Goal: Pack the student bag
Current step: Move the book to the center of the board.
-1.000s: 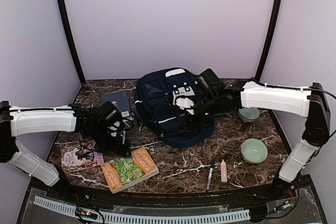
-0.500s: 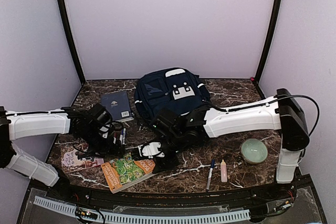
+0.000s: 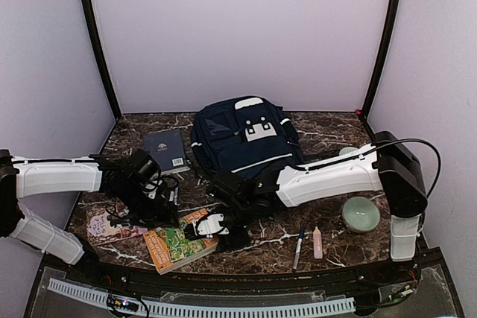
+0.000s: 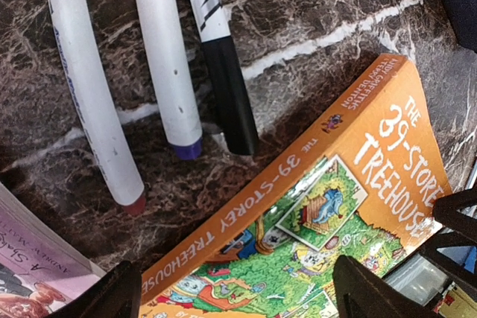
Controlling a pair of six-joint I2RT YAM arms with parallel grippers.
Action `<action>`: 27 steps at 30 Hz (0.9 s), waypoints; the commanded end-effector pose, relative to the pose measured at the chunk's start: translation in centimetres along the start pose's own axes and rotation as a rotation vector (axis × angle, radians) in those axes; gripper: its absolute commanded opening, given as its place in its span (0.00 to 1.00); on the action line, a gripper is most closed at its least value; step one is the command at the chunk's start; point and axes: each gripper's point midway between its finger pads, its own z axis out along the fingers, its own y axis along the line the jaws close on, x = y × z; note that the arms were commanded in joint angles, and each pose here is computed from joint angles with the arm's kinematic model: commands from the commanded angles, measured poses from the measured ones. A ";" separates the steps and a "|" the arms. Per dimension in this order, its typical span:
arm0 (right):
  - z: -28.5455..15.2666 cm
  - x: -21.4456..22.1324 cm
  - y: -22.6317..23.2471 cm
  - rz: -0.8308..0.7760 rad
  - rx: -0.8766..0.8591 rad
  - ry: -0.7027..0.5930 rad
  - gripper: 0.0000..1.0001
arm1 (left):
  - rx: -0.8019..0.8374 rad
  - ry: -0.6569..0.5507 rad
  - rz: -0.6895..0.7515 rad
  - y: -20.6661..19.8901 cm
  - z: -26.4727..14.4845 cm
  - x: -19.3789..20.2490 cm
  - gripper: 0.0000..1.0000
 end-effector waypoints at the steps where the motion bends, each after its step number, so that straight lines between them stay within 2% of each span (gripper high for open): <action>1: 1.1 0.8 -0.8 -0.040 0.058 0.033 0.55 | 0.034 0.020 0.004 -0.1 0.4 0.6 0.91; 8: 1.0 3.7 -4.8 -0.072 0.226 0.127 0.49 | 0.086 0.039 0.007 -0.8 1.0 0.9 0.87; 17: -1.5 7.3 -10.7 0.054 0.365 0.159 0.38 | 0.185 0.053 0.074 -3.2 1.7 1.6 0.84; 22: -3.0 9.0 -11.5 0.101 0.388 0.196 0.36 | 0.290 0.082 0.127 -5.9 1.9 2.3 0.80; 27: -6.4 12.6 -10.4 0.201 0.380 0.245 0.39 | 0.369 0.080 0.181 -7.8 1.4 2.7 0.74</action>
